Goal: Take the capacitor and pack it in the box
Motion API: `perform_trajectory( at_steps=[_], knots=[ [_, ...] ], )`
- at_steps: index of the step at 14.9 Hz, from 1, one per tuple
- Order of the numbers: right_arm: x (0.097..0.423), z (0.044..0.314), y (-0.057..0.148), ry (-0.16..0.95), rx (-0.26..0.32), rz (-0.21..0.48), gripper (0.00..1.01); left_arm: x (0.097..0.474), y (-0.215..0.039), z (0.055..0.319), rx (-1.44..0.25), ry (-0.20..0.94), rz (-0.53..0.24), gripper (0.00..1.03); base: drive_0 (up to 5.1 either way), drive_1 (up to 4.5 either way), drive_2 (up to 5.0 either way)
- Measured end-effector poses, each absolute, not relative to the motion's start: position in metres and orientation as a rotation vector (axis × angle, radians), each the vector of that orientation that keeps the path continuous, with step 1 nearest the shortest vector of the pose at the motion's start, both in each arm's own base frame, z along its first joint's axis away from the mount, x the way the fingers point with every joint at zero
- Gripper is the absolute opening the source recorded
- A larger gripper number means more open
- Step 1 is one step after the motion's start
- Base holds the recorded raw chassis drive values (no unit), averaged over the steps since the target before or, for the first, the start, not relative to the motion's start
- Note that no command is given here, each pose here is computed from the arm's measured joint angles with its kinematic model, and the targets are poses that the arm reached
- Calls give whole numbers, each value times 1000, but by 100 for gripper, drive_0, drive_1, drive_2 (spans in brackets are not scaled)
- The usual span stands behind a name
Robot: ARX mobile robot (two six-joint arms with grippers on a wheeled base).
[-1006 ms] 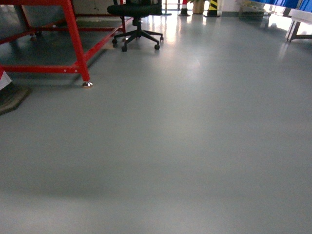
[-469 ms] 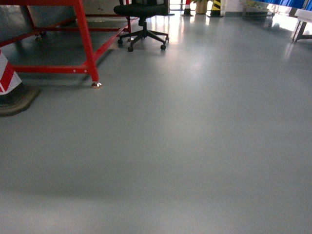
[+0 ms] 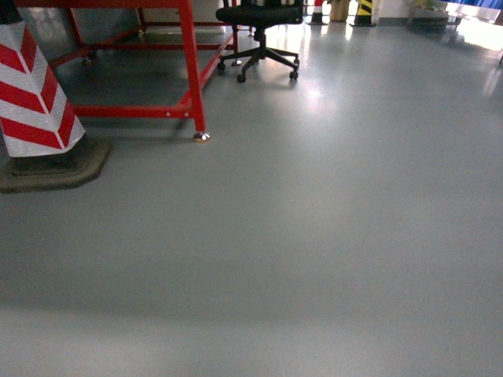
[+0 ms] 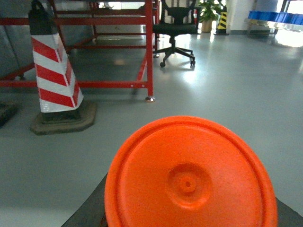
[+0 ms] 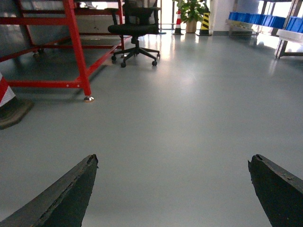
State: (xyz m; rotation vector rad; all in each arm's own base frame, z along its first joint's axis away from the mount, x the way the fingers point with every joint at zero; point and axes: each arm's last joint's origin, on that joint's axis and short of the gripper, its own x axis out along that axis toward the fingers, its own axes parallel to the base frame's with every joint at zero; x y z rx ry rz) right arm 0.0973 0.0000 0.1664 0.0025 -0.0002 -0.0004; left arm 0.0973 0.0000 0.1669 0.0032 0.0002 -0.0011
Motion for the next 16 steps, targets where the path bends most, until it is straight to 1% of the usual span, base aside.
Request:
perform_trajectory(
  at_steps=[16],
  knots=[
    [97, 167, 0, -2, 2, 0, 98, 97, 0, 167, 3, -2, 1, 44, -504, 237, 237]
  ],
)
